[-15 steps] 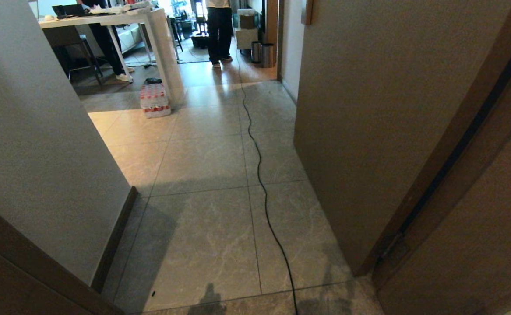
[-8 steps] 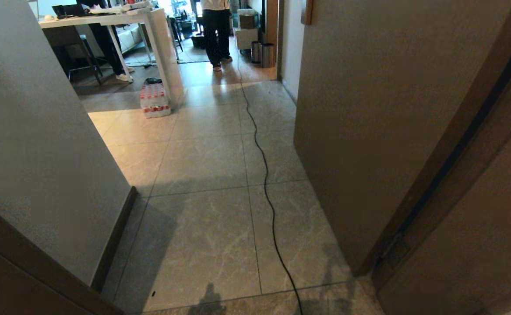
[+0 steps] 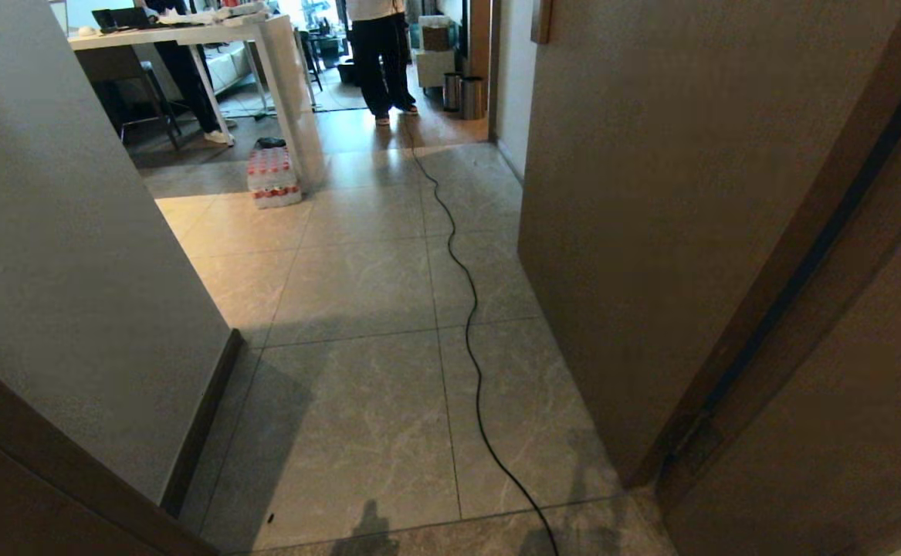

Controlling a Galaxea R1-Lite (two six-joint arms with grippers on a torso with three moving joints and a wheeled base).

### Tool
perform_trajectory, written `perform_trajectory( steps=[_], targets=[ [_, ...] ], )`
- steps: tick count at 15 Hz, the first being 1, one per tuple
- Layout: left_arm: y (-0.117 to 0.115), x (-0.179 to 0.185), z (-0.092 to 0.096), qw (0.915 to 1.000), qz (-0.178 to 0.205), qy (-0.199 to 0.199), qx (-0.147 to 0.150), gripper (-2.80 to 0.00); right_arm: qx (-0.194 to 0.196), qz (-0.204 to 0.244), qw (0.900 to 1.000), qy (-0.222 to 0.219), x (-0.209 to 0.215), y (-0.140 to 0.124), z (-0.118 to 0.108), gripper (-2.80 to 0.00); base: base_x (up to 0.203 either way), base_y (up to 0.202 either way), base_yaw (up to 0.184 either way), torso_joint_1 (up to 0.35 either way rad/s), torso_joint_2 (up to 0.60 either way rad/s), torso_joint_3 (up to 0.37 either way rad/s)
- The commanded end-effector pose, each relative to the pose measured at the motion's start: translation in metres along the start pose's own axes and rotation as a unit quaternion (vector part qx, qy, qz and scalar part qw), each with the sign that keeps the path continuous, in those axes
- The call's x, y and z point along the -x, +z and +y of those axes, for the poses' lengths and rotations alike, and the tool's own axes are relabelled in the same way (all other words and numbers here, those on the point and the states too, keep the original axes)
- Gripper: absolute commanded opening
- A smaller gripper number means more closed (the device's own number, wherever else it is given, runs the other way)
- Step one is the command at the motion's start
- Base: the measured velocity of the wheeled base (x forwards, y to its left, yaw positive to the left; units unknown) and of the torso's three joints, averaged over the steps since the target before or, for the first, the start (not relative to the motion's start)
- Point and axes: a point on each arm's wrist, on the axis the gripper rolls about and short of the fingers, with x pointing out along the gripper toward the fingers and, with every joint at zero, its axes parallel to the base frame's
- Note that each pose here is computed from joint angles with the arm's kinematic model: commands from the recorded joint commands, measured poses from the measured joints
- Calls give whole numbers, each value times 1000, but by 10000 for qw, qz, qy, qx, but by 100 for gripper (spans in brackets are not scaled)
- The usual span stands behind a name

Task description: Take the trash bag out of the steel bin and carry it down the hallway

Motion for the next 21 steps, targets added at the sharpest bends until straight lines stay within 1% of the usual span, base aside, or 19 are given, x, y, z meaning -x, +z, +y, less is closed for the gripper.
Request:
perform_trajectory(
  steps=[1,21],
  targets=[
    [-3,-1,0,10000,51,2,0,-280,1,3,10000,2,0,0,0,-280,0,0,0,0,0,0],
    [-3,-1,0,10000,51,2,0,-280,1,3,10000,2,0,0,0,-280,0,0,0,0,0,0]
  ],
)
